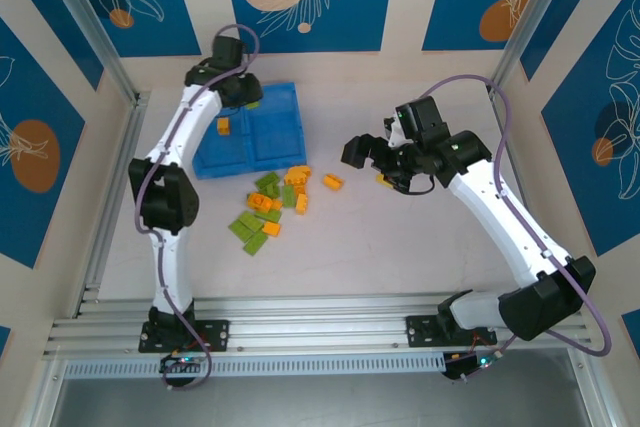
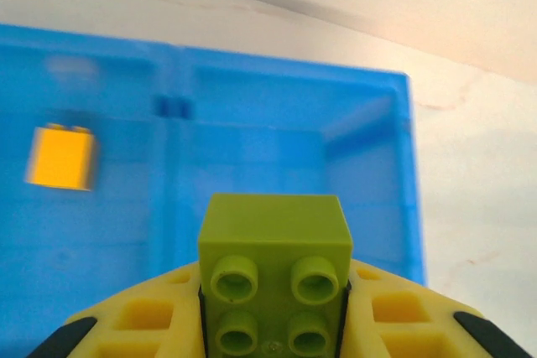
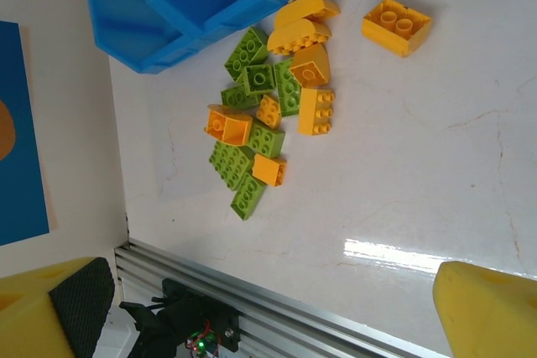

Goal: Sort the legos into containers by color

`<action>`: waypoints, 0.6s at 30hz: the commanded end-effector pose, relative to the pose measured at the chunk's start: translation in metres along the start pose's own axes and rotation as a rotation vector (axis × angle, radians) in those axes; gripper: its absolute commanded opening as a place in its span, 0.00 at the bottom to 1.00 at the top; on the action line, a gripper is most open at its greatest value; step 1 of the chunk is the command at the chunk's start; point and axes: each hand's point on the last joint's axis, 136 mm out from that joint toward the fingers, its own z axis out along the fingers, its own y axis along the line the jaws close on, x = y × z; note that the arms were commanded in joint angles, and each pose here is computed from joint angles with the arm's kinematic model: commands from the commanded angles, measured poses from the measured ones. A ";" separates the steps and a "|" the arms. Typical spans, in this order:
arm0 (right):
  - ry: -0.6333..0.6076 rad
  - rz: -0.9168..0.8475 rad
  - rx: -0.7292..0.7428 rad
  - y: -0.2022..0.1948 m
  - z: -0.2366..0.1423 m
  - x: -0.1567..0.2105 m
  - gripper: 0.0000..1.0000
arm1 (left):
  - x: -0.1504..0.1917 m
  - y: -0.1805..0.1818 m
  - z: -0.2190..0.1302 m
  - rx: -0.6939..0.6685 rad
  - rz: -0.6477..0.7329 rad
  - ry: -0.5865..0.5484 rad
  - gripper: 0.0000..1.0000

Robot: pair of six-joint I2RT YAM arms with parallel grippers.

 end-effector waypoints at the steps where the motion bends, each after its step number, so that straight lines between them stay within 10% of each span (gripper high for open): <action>1: -0.002 -0.006 -0.013 0.009 -0.006 -0.005 0.99 | 0.030 -0.016 0.041 0.018 -0.010 0.079 0.18; 10: -0.036 0.009 0.008 0.000 -0.021 0.002 0.99 | 0.046 -0.039 0.088 -0.013 0.028 0.095 0.34; 18: -0.068 -0.004 0.014 -0.003 -0.028 0.003 0.99 | 0.010 -0.060 0.048 0.030 0.021 -0.014 0.52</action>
